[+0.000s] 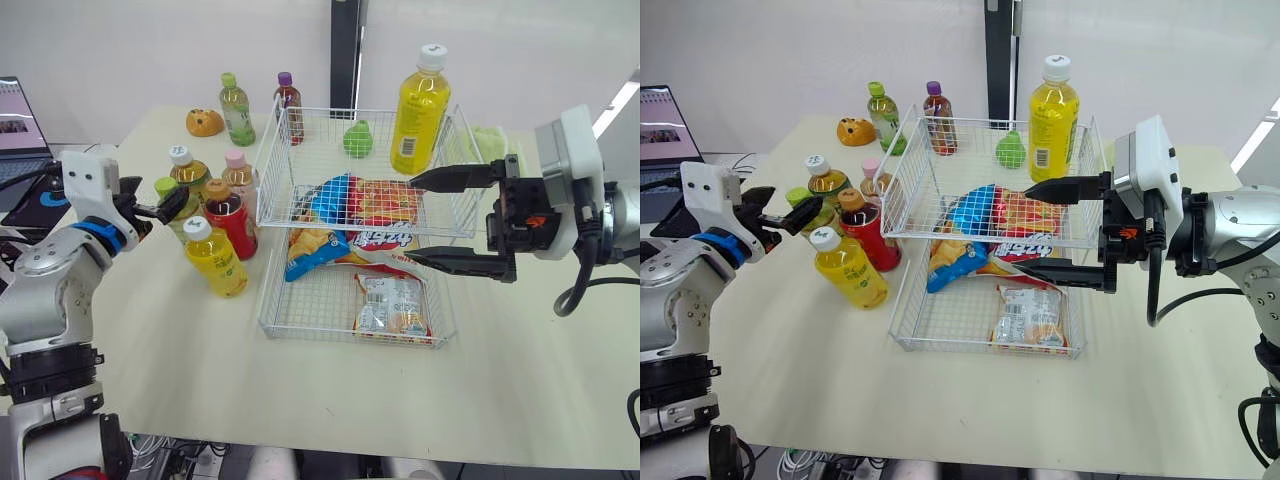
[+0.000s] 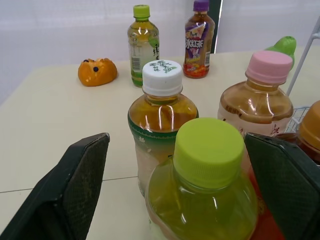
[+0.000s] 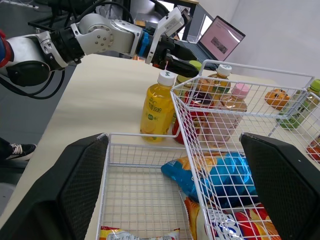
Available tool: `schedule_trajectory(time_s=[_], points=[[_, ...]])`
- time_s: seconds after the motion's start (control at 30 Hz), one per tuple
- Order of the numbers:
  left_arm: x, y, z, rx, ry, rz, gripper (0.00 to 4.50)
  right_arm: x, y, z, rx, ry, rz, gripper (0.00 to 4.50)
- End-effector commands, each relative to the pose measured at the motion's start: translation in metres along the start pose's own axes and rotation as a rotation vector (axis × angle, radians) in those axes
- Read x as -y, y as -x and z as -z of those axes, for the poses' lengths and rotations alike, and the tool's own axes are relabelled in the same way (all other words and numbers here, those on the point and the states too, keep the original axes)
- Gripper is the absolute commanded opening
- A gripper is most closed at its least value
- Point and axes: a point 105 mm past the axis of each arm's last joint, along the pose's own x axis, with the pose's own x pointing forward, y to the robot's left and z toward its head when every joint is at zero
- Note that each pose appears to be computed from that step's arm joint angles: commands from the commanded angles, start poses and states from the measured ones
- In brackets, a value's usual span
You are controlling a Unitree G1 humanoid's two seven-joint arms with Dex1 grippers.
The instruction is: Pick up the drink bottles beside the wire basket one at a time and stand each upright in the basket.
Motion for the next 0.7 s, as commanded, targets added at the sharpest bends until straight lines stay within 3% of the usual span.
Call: schedule_trajectory(time_s=[0.03,0.2,0.53,0.7], points=[[0.005,-0.004,-0.014,0.044,-0.024,0.028,4.48,0.000,0.004,-0.011,0.023,0.043,0.021,4.50],[0.007,-0.011,-0.015,0.047,-0.032,0.044,4.48,0.000,0.003,-0.011,0.024,0.040,0.024,4.50],[0.010,-0.014,-0.010,0.039,-0.042,0.070,1.38,0.001,0.003,-0.011,0.023,0.035,0.032,4.50],[0.006,-0.001,-0.018,0.067,-0.052,0.059,1.38,0.001,0.005,-0.012,0.017,0.043,0.051,4.50]])
